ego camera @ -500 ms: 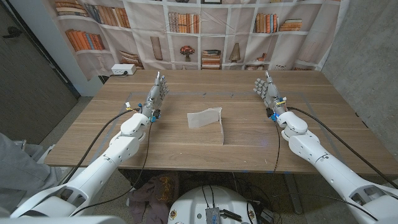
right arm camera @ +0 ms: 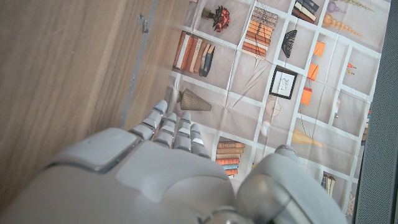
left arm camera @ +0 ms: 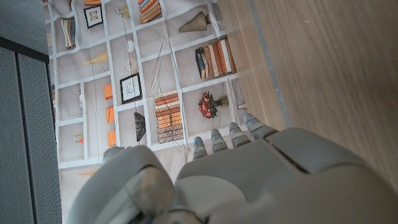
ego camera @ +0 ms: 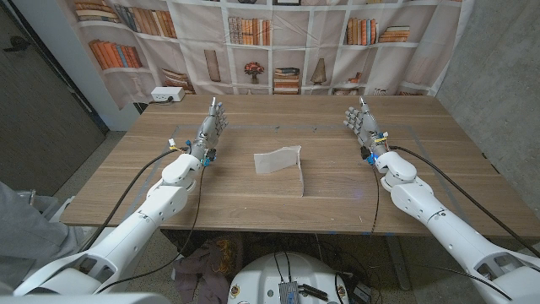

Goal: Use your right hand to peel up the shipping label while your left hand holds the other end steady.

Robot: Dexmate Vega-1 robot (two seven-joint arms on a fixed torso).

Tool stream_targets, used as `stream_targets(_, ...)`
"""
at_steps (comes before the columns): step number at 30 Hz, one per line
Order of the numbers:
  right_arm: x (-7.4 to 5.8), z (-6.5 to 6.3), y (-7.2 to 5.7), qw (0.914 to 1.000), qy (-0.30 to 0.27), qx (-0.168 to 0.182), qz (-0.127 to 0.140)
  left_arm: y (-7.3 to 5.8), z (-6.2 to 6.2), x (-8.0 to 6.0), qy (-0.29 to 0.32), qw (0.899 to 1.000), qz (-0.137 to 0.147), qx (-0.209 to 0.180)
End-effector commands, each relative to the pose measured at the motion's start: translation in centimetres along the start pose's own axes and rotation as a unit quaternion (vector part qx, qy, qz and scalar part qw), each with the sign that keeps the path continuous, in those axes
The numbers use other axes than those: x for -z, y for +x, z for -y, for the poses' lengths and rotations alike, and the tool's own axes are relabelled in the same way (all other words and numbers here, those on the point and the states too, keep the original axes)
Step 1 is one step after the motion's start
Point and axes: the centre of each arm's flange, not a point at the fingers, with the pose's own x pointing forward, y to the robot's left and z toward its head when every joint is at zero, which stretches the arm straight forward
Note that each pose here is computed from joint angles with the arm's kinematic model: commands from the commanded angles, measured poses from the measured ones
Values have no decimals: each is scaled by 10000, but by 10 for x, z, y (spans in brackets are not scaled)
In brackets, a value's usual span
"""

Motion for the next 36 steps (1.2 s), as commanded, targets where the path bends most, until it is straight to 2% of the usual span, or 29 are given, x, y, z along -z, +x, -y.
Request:
stream_targets(1, -6, -6, -2, 9999, -60, 5, 98, -11, -9, 2, -120, 9998, -45, -122)
stream_targets(9, -13, -9, -5, 9993, -335, -123, 86, -15, -9, -4, 60, 9998, 13, -169)
stream_targets(14, -21, -7, -5, 9980, -594, -211, 97, -13, -1, -5, 80, 9999, -3, -152)
stream_targets(17, -26, -3, -7, 9969, -738, -251, 107, -13, 6, -14, 104, 9998, 88, -145)
stream_targets(21, -28, 0, -7, 9963, -794, -312, 108, -19, 3, -16, -28, 9994, 174, -288)
stream_targets(22, -31, 2, -6, 9948, -952, -347, 144, -20, 0, -16, 114, 9994, 191, -275)
stream_targets(26, -33, 2, -6, 9929, -1126, -348, 129, -20, -2, -14, 18, 9995, 102, -294)
stream_targets(29, -36, 0, -6, 9917, -1214, -416, 118, -19, -3, -14, 95, 9996, 133, -212)
stream_targets(32, -40, -3, -5, 9907, -1289, -427, 79, -21, -6, -15, -40, 9999, -9, -95)
stream_targets(34, -45, -6, -5, 9892, -1387, -448, 131, -22, -10, -19, 146, 9997, 52, -188)
stream_targets(36, -49, -8, -5, 9860, -1589, -471, 176, -20, -12, -18, 90, 9999, 56, -83)
